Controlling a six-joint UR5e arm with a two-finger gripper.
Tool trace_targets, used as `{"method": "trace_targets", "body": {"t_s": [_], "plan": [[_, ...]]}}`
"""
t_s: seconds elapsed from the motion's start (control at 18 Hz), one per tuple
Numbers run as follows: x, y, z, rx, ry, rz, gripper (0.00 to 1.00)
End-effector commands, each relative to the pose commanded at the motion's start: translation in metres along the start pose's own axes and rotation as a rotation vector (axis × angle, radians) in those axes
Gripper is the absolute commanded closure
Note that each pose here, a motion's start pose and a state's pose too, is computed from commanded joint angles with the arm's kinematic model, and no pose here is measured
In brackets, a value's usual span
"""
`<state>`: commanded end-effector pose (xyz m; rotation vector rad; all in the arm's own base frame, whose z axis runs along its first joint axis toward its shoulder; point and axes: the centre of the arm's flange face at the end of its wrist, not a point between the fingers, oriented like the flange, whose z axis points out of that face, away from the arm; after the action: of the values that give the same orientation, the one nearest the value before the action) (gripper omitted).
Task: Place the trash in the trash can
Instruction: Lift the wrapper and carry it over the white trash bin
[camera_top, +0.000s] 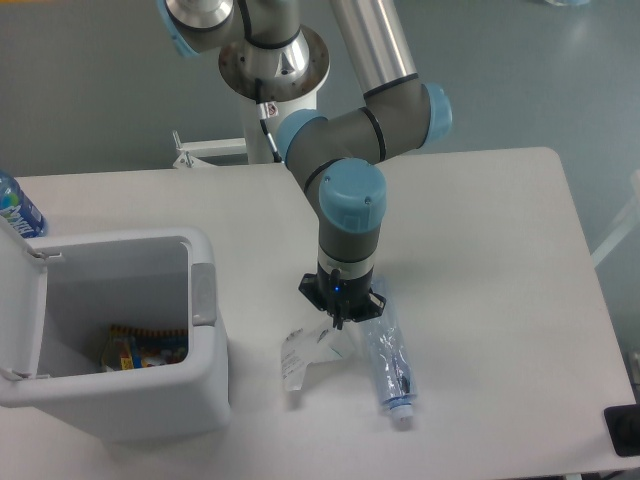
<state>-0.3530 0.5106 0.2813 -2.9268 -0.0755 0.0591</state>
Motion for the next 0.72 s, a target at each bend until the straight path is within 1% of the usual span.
{"method": "trace_targets", "body": {"t_s": [0.22,0.28,0.39,0.44,0.61,0.72], "plan": [[-0.018,-0.003,-0.056,0.135,-0.009,-0.029,1.00],[-0.026,-0.007,-0.086,0.211,-0.010,-0.055,1.00],[-0.045,-0.013,-0.136,0.326,-0.017,-0.126,1.00],[-0.054,-0.018,-0.156,0.381,-0.009,-0.164,1.00],[-0.073,-0.026,-0.204,0.506,0.021,-0.277,1.00],[-0.072,-0.035,-0.235,0.579,0.056,-0.336,1.00]]}}
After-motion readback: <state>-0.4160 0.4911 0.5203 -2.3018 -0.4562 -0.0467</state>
